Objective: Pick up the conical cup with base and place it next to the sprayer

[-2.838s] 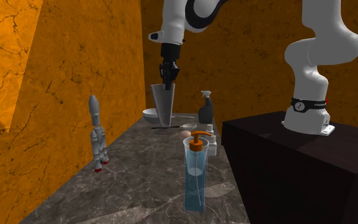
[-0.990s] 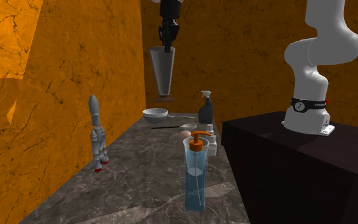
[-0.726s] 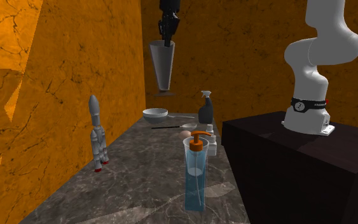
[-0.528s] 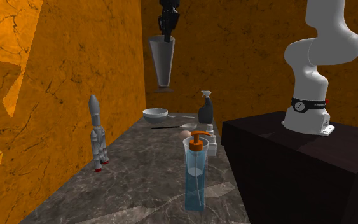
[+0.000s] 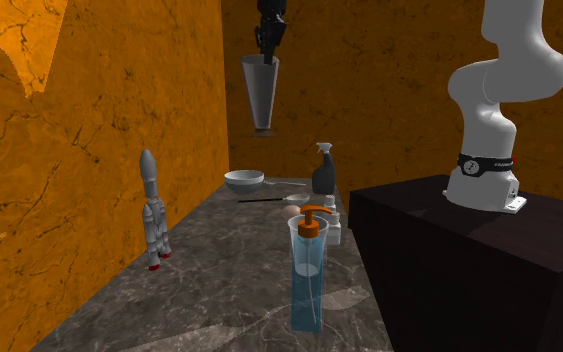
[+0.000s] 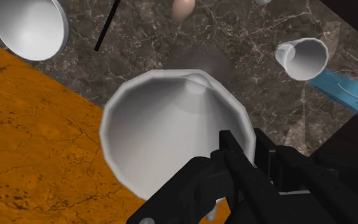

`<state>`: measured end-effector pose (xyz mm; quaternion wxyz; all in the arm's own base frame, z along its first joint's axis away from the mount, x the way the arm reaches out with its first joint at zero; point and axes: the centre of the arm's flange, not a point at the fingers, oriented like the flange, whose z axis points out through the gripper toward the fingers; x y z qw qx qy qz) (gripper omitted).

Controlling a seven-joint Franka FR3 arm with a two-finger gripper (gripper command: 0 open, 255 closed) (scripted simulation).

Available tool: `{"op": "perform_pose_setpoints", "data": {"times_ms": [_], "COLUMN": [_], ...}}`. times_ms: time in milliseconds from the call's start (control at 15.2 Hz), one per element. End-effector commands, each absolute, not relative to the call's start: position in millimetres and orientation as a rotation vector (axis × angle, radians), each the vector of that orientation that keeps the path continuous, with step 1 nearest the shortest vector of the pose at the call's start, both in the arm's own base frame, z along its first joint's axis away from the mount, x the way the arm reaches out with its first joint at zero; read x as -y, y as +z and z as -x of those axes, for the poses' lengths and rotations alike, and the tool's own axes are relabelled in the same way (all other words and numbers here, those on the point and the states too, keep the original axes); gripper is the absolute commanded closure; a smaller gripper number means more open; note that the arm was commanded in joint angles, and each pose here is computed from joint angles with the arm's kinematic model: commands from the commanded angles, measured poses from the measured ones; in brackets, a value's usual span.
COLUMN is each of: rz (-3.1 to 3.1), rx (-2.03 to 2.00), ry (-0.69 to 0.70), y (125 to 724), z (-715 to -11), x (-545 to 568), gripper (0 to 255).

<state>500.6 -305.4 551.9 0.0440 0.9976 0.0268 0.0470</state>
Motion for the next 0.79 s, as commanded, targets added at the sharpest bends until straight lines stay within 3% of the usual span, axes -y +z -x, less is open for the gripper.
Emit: {"op": "perform_pose_setpoints", "data": {"times_ms": [0,726], "rz": [-3.049,-3.049], "rx": [-0.085,-0.085], "ry": [0.145,0.145], "y": [553,553], "z": [-482,-392], "x": [325,438], "gripper": [255,255]}}
